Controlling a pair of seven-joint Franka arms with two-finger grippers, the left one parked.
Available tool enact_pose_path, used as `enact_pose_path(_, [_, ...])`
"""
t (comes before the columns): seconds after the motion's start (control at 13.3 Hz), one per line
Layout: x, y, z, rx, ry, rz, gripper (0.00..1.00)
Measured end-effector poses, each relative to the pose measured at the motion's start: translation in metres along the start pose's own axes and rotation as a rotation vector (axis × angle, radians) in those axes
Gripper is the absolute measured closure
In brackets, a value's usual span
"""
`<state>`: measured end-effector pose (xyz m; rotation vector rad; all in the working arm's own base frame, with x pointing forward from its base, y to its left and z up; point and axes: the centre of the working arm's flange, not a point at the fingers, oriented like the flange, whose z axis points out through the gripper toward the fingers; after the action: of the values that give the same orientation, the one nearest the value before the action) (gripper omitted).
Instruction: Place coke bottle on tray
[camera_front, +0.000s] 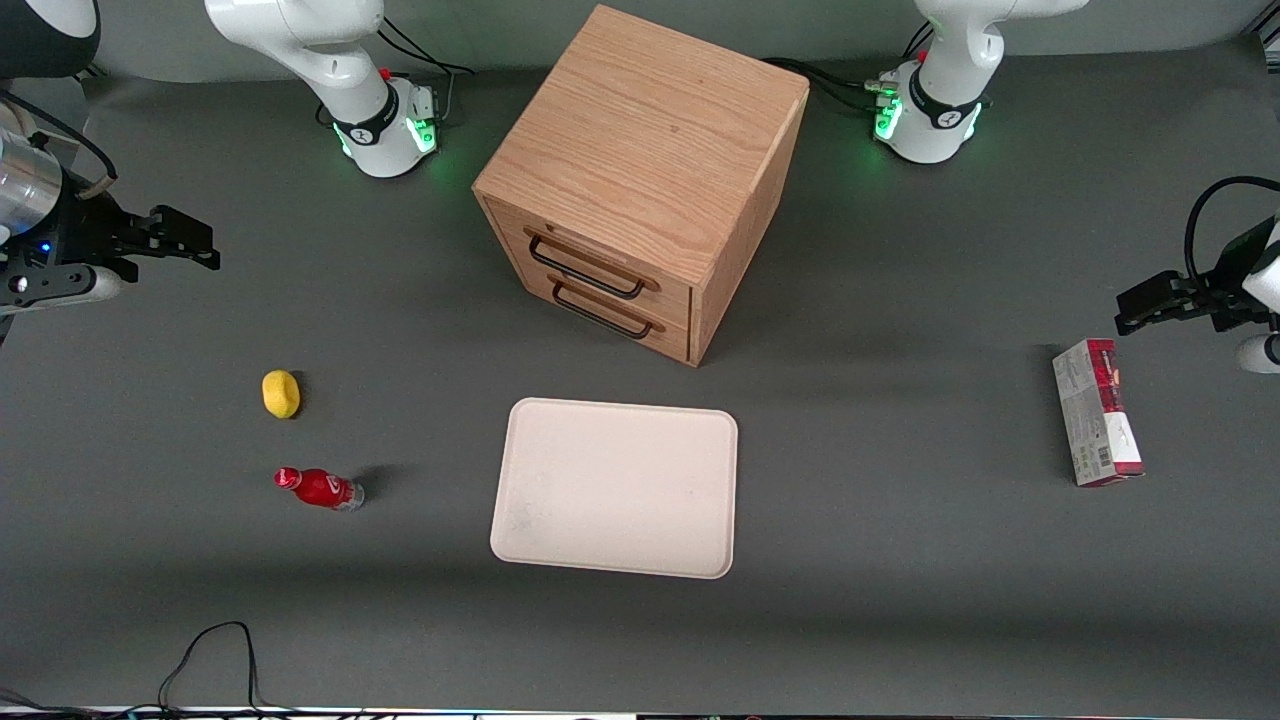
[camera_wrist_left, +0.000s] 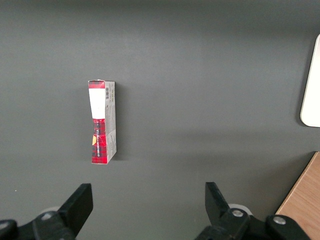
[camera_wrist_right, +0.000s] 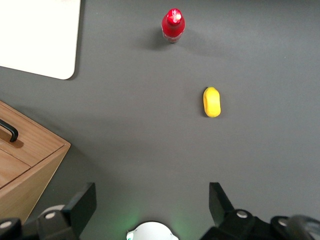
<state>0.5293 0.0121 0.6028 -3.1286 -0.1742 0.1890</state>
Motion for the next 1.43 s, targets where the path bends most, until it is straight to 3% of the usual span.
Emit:
enact_pose_path(0.6, [0.015,0.001,0.005,0.003,-0.039,0.000,0.00])
enact_pose_path(1.43, [0.013,0.003,0.008,0.005,-0.057,0.003,0.00])
